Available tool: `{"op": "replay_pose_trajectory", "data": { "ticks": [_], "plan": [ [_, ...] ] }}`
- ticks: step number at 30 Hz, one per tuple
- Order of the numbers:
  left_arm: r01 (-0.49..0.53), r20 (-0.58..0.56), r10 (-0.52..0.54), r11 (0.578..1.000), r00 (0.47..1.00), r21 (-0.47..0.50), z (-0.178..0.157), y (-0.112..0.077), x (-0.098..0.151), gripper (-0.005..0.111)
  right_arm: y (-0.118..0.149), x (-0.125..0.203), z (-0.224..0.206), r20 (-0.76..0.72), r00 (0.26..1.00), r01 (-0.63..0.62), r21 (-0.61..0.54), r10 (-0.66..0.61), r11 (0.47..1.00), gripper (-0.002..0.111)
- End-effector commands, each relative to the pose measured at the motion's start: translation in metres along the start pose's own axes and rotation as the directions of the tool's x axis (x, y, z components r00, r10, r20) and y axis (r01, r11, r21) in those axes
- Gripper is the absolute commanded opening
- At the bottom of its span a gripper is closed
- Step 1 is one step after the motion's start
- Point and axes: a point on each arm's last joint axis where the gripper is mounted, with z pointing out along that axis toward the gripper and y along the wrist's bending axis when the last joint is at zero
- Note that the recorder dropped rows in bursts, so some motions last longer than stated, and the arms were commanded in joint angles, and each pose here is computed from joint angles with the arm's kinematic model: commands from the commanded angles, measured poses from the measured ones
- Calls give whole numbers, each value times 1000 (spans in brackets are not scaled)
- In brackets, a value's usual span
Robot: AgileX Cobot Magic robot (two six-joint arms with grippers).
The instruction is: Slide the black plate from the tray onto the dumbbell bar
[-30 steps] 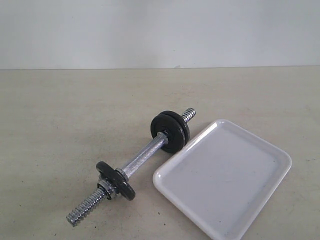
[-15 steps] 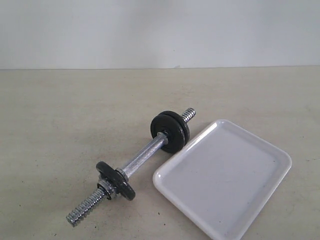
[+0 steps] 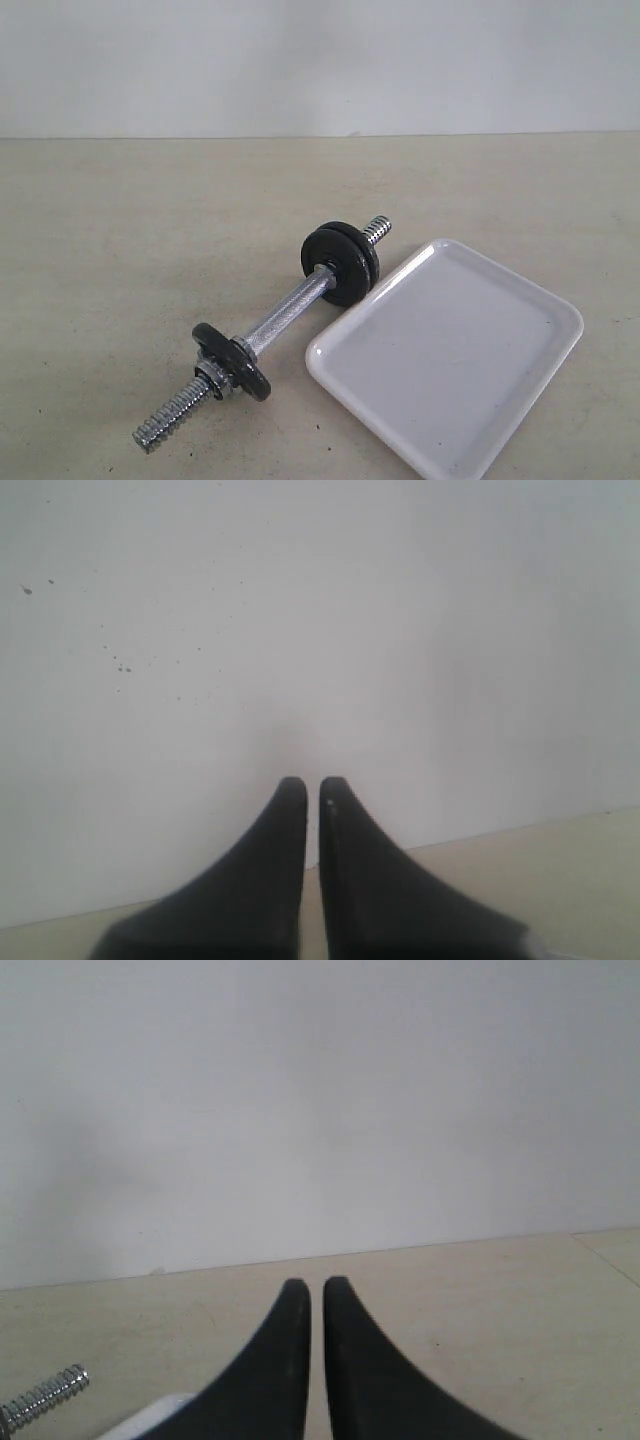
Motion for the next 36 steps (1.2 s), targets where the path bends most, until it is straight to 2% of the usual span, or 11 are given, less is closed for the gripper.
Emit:
{"op": "replay_pose_trajectory", "data": {
  "ticks": [1,4,5,7,10,14,16,21,34,36],
  "plan": [
    [21,2,-21,1000,1000,4,-1,0,1,4,0,1,0,0,1000,-3,-5,3,1000,4],
    [21,2,-21,1000,1000,4,-1,0,1,4,0,1,0,0,995,-95,-3,95,995,4],
    [21,2,-21,1000,1000,4,-1,0,1,4,1,1,0,-1,985,-173,-6,173,985,4],
    [21,2,-21,1000,1000,4,-1,0,1,4,0,0,0,2,979,-205,-4,205,979,4],
    [21,2,-21,1000,1000,4,-1,0,1,4,4,-27,-3,72,977,-197,-44,199,979,4],
    [21,2,-21,1000,1000,4,-1,0,1,4,10,-69,-12,189,977,-79,-95,96,992,4],
    [21,2,-21,1000,1000,4,-1,0,1,4,12,-80,-16,223,972,-48,-98,68,994,4],
    [21,2,-21,1000,1000,4,-1,0,1,4,11,-84,-17,231,967,-84,-104,106,991,4],
    [21,2,-21,1000,1000,4,-1,0,1,4,11,-84,-17,232,967,-81,-102,103,992,4],
    [21,2,-21,1000,1000,4,-1,0,1,4,8,-84,-17,236,957,-153,-87,169,984,4]
  ]
}}
